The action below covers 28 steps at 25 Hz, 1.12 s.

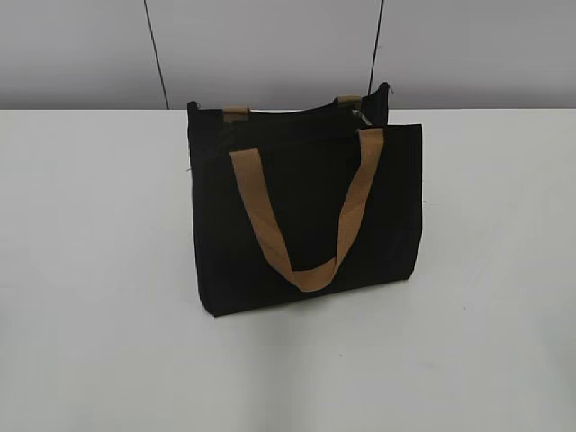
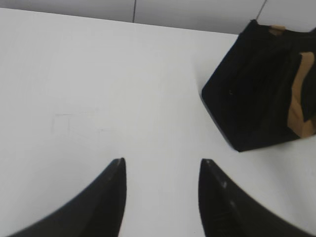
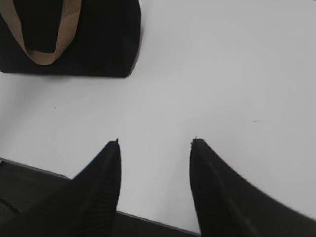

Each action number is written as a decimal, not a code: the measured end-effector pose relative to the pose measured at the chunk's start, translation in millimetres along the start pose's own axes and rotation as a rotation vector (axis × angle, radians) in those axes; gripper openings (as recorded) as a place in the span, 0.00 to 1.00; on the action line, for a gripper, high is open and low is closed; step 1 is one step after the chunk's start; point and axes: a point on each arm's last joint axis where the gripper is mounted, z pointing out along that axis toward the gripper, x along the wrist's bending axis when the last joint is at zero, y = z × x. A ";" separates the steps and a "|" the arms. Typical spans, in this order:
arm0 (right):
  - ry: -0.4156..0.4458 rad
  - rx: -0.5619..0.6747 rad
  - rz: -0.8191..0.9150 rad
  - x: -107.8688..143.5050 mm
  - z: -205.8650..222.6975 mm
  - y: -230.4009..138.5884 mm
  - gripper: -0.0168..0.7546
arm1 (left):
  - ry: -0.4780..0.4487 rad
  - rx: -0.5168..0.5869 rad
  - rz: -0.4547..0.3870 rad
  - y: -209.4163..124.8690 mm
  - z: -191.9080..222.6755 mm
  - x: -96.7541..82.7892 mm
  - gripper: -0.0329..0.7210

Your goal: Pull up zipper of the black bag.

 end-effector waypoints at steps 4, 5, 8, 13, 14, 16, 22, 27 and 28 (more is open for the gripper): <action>-0.084 0.001 0.048 0.6 0.2 0.1 0.49 | 0.092 -0.010 -0.043 -0.7 -1.3 -0.9 0.48; -0.107 0.001 0.061 0.7 0.3 0.2 0.49 | 0.116 -0.013 -0.054 -0.9 -1.6 -1.2 0.47; -0.167 0.002 0.096 1.1 0.5 0.3 0.49 | 0.178 -0.020 -0.083 -1.3 -2.3 -1.9 0.43; -0.230 0.002 0.133 1.6 0.7 0.4 0.49 | 0.282 -0.032 -0.132 -2.0 -3.5 -3.2 0.41; -0.236 0.002 0.136 1.6 0.7 0.4 0.49 | 0.295 -0.033 -0.137 -2.1 -3.7 -3.4 0.41; -0.238 0.002 0.139 1.7 0.7 0.4 0.49 | 0.309 -0.035 -0.144 -2.2 -3.8 -3.6 0.40; -0.237 0.002 0.139 1.8 0.8 0.5 0.49 | 0.310 -0.035 -0.144 -2.2 -3.8 -3.6 0.40; -0.237 0.002 0.139 1.8 0.8 0.5 0.49 | 0.310 -0.035 -0.144 -2.2 -3.8 -3.6 0.38; -0.237 0.002 0.139 1.8 0.8 0.5 0.49 | 0.310 -0.035 -0.144 -2.2 -3.8 -3.6 0.38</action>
